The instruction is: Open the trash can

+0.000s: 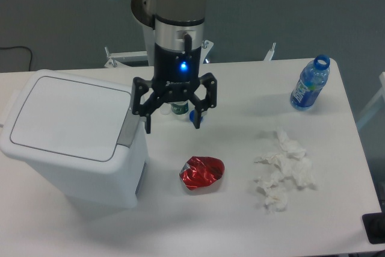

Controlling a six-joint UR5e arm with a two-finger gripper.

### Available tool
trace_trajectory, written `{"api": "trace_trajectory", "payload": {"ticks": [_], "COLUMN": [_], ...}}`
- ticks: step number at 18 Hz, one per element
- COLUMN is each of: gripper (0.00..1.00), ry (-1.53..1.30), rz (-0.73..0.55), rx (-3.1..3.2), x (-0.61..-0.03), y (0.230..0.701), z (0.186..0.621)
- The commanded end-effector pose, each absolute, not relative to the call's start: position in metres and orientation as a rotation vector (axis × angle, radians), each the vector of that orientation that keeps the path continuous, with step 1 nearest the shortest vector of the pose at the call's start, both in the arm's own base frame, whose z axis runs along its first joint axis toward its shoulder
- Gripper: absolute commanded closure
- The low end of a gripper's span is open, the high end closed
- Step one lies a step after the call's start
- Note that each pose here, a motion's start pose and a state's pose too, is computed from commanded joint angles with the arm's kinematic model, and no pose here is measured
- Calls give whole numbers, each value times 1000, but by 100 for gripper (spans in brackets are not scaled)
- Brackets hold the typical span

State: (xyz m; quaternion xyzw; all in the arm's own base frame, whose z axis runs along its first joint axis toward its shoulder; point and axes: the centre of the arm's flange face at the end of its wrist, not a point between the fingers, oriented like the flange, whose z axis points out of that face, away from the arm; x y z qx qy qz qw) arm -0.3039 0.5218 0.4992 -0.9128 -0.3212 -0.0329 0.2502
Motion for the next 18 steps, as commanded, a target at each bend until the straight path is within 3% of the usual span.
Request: {"api": "trace_trajectory", "payload": {"ticks": [18], "gripper": [0], "ry": [-873], "rz": [-126], "rx": [-2501], "x": [-301], "y": [522], "z": [487]}}
